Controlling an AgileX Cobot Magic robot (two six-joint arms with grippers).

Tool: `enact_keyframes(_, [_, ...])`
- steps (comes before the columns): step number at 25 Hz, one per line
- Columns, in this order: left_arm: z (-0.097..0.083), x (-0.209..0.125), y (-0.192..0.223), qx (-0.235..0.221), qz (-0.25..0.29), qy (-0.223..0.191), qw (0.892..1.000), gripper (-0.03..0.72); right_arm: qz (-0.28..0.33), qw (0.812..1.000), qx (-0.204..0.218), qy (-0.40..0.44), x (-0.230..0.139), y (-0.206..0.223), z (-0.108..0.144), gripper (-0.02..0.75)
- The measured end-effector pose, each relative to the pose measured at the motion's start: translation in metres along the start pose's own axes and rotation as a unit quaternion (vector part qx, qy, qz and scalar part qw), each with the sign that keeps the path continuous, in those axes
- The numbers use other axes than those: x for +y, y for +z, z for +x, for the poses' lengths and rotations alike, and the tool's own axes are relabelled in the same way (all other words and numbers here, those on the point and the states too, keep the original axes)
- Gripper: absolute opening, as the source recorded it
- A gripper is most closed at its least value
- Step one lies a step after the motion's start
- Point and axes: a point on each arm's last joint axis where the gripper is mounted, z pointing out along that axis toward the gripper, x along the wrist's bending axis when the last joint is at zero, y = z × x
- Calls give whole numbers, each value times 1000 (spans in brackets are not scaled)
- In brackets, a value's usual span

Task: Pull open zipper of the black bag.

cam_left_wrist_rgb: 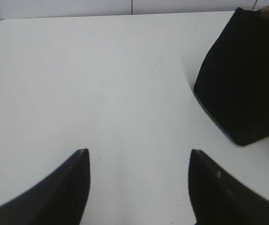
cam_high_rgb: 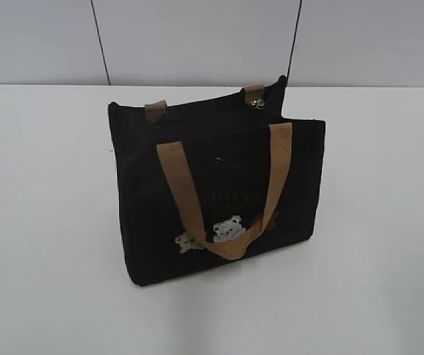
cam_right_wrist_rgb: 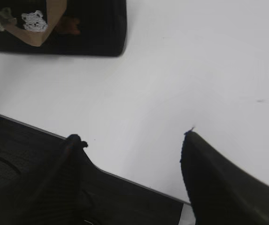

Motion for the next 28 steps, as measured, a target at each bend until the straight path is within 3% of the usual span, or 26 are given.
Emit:
enact_keyframes(11, [-1,0,1,-5,-3,1,1000,490,-19,999,34,-31,-4,-6,4,495])
enact_keyframes(17, [-1,0,1,-7,-4,0,1000,490,-10,1000,-1,4,-6,-6,-3,495])
enact_keyframes(25, [-1,0,1,-5,-4,-2,1000,490,-8,1000,-6,8,-6,-5,-4,495])
enact_keyframes(28, [-2,0,1,15,-4,-11,1000,489,-9,1000,-7,9,-6,-5,-4,495])
